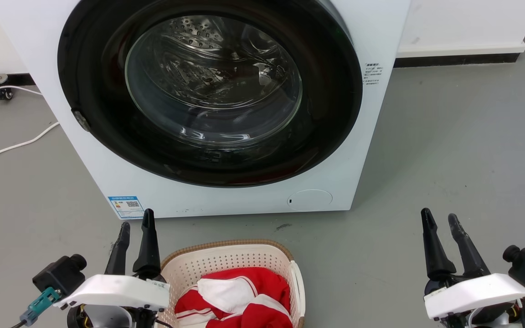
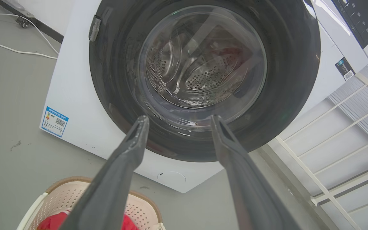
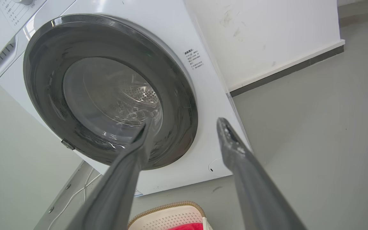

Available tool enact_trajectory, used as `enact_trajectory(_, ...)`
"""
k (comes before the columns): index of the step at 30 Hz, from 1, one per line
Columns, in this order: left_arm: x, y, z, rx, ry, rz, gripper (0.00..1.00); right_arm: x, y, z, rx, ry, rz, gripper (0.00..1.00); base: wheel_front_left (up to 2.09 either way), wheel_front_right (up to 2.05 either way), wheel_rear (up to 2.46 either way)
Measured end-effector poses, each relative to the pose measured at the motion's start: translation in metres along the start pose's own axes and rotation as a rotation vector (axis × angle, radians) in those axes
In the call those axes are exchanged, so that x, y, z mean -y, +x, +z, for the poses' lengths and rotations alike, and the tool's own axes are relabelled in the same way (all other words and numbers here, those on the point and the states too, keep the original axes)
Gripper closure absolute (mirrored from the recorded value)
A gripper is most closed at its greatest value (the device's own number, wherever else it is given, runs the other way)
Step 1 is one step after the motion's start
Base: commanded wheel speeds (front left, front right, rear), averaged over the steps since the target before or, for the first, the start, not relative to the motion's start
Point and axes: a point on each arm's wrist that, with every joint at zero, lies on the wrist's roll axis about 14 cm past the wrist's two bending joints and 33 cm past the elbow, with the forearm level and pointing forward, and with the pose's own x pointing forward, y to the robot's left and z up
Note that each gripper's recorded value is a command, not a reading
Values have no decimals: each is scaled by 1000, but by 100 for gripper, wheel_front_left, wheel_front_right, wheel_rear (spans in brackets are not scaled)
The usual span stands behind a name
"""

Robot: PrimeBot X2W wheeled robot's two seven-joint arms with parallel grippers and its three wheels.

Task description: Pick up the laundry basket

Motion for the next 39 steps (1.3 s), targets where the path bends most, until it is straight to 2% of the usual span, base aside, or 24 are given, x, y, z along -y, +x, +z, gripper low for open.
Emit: enact_trajectory(39, 11, -7, -1, 53, 382, -62, 0, -21, -7, -1, 35, -429, 102, 0, 0, 0, 0)
